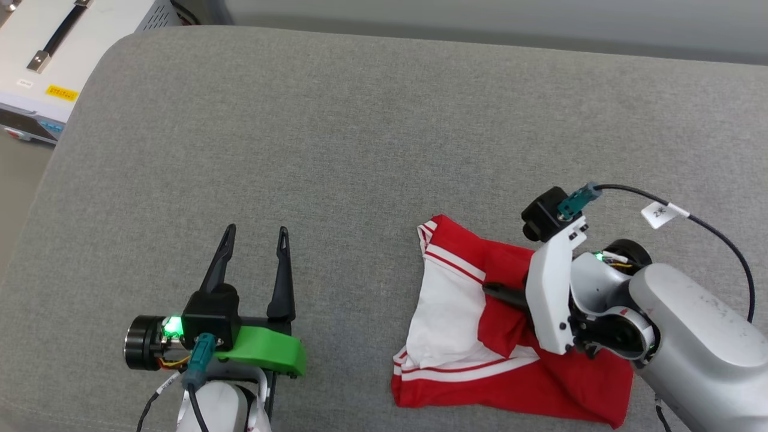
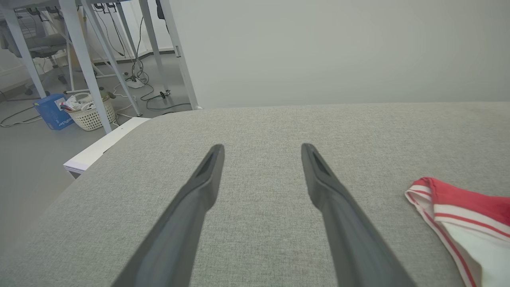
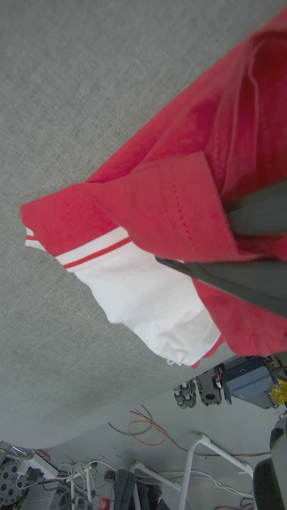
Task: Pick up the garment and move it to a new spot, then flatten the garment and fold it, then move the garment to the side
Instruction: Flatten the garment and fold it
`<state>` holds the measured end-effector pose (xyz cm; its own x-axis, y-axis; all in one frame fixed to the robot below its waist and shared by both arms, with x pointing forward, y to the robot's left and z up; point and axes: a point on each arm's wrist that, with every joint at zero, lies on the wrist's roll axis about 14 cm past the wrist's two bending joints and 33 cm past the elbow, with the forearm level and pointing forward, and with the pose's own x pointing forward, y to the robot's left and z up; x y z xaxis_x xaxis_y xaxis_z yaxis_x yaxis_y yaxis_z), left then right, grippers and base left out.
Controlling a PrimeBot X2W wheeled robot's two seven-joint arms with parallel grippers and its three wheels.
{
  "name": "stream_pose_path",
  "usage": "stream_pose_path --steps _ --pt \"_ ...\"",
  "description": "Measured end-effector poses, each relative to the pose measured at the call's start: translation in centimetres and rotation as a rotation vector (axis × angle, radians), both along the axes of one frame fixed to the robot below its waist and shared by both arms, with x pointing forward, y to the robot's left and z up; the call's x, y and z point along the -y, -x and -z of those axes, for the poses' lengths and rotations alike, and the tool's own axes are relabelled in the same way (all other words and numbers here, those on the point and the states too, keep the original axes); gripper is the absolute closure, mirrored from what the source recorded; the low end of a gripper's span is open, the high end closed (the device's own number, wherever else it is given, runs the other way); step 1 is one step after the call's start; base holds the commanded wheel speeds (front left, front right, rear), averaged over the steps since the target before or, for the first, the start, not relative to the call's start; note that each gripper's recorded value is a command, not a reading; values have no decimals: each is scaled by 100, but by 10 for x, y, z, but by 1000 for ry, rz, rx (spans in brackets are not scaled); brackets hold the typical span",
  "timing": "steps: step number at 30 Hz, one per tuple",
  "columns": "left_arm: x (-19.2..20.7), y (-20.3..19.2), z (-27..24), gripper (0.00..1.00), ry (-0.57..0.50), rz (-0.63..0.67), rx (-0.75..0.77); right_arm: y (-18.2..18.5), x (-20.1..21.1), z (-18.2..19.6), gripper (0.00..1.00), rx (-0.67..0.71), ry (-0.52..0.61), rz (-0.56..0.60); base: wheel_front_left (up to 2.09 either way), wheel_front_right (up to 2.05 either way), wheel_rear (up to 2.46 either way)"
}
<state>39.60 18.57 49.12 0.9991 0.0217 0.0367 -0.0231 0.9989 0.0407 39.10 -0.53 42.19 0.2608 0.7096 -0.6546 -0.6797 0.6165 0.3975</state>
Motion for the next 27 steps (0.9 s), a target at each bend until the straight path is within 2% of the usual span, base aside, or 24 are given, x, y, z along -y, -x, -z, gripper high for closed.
stream_pose_path --steps 4,8,9,10,16,22,27 --pt "-1 -2 4 0 2 -8 -12 9 -8 30 100 -50 32 -9 0 0 0" --pt "-3 -3 8 0 3 -16 -22 4 -13 35 100 -25 18 0 0 0 0" --pt "-4 -2 8 0 1 -18 -21 3 -13 33 93 -12 8 4 0 0 0" --pt "-6 -1 6 0 -1 -23 -16 0 -13 26 0 31 -16 13 0 0 0" --pt "-8 5 -4 0 -5 -27 10 -28 5 -39 0 288 -157 95 0 0 0" --pt "-1 10 -12 0 -4 1 33 -70 81 -109 0 661 -208 337 0 0 0" --pt "9 10 -19 0 -3 32 57 -70 137 -144 0 911 -211 524 0 0 0"
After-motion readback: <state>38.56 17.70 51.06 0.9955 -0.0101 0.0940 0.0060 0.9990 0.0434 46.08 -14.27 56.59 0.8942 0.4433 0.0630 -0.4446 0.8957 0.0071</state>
